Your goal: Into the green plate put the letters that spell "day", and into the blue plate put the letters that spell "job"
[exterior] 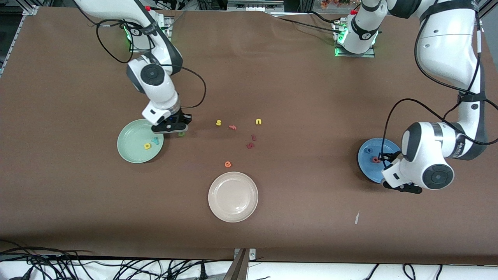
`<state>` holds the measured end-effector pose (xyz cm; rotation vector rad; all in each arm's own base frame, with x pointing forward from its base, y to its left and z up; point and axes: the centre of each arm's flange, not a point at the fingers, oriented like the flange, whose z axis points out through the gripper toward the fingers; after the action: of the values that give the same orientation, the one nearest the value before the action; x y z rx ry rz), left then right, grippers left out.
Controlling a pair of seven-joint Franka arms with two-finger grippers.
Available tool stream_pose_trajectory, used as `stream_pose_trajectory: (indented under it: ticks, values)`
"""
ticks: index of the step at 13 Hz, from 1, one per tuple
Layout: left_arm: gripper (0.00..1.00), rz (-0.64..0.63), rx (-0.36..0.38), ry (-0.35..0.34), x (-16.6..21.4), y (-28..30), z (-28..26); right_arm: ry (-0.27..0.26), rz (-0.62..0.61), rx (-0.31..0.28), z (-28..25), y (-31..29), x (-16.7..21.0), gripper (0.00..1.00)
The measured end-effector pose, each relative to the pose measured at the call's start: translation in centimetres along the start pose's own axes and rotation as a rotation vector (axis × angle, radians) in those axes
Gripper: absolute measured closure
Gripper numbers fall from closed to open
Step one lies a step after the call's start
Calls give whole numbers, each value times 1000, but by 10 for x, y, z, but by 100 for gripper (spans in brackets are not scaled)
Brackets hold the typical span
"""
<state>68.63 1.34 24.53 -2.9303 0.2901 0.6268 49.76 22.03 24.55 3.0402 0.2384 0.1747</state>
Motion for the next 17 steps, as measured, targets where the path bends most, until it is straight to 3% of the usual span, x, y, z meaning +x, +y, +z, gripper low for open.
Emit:
stream_pose_trajectory:
  ticks: [1, 2, 7, 9, 13, 15, 17]
  values:
    - [85, 16, -1, 7, 3, -4, 6, 3, -26, -20, -7, 24, 6, 91]
    - [77, 24, -1, 16, 6, -2, 8, 2, -50, -37, -10, 52, 12, 91]
    - [25, 32, 8, 74, 6, 3, -24, -42, -71, -83, 6, 147, 11, 86]
    - [2, 23, 9, 91, -2, -2, -45, -41, -67, -83, 2, 148, 10, 67]
    - [0, -66, -15, 88, -35, -9, -92, -77, 88, -10, -35, 156, 15, 22]
    - [0, -120, -57, 103, -55, -9, -119, -112, 110, -10, -70, 159, 30, 2]
    - [0, -153, -84, 137, -80, -18, -147, -152, 135, -1, -120, 160, 49, 0]
